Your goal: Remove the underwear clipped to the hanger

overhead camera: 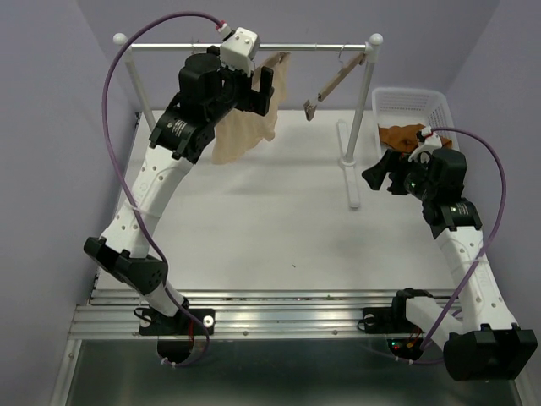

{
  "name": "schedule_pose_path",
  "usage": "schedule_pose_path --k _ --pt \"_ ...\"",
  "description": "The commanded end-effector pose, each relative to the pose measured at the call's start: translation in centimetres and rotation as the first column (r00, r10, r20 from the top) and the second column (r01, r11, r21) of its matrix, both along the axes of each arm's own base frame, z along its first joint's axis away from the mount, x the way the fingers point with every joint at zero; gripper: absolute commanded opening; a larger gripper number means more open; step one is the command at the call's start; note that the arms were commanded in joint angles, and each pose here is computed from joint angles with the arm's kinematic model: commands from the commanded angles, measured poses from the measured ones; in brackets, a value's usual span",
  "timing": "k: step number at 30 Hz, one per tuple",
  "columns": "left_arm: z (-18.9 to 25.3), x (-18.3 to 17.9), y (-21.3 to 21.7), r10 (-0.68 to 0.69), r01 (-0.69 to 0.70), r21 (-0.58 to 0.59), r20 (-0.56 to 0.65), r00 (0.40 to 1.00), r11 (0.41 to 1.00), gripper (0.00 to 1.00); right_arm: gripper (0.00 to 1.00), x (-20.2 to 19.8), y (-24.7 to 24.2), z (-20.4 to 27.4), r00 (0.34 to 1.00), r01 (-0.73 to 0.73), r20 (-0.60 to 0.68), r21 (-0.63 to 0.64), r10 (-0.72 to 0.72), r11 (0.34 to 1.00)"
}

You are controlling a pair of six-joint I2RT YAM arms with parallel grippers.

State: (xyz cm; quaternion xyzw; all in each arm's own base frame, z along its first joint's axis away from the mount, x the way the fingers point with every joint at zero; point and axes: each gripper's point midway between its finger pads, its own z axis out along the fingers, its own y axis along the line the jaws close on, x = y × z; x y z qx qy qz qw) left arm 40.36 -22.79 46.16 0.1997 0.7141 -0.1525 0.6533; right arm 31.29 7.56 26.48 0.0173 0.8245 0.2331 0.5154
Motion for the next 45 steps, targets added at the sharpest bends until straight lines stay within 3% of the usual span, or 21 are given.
schedule_pose_path --k 1,7,14,31,39,45 --pt "3.3 0.3 0.5 -0.042 0.041 0.015 0.086 0.995 0.999 0.99 1.00 -0.2 0.3 0.6 0.999 -0.026 0.032 -0.002 0.026 1.000" --pt "0.6 4.2 1.0 0.012 -0.014 0.048 0.028 1.000 0.999 0.99 1.00 -0.1 0.3 0.6 0.999 -0.028 0.032 -0.004 0.028 1.000" --pt "-0.8 6.2 1.3 0.035 -0.037 0.064 0.022 0.999 0.997 0.99 1.00 -0.3 0.6 0.1 0.999 -0.044 0.015 0.003 0.044 0.999" --pt "-3.5 8.7 1.2 0.065 -0.064 0.120 -0.005 0.998 0.991 0.96 1.00 -0.5 0.5 0.6 0.999 -0.040 0.027 0.001 0.040 0.999" --pt "-3.6 8.8 1.0 0.054 -0.053 0.113 -0.011 0.998 0.992 0.82 1.00 -0.2 0.2 0.2 1.000 -0.017 0.014 -0.005 0.017 1.000" --pt "-3.6 8.5 0.7 0.039 -0.038 0.099 -0.009 0.999 0.994 0.65 1.00 -0.1 0.1 0.3 1.000 -0.014 0.016 -0.005 0.014 1.000"
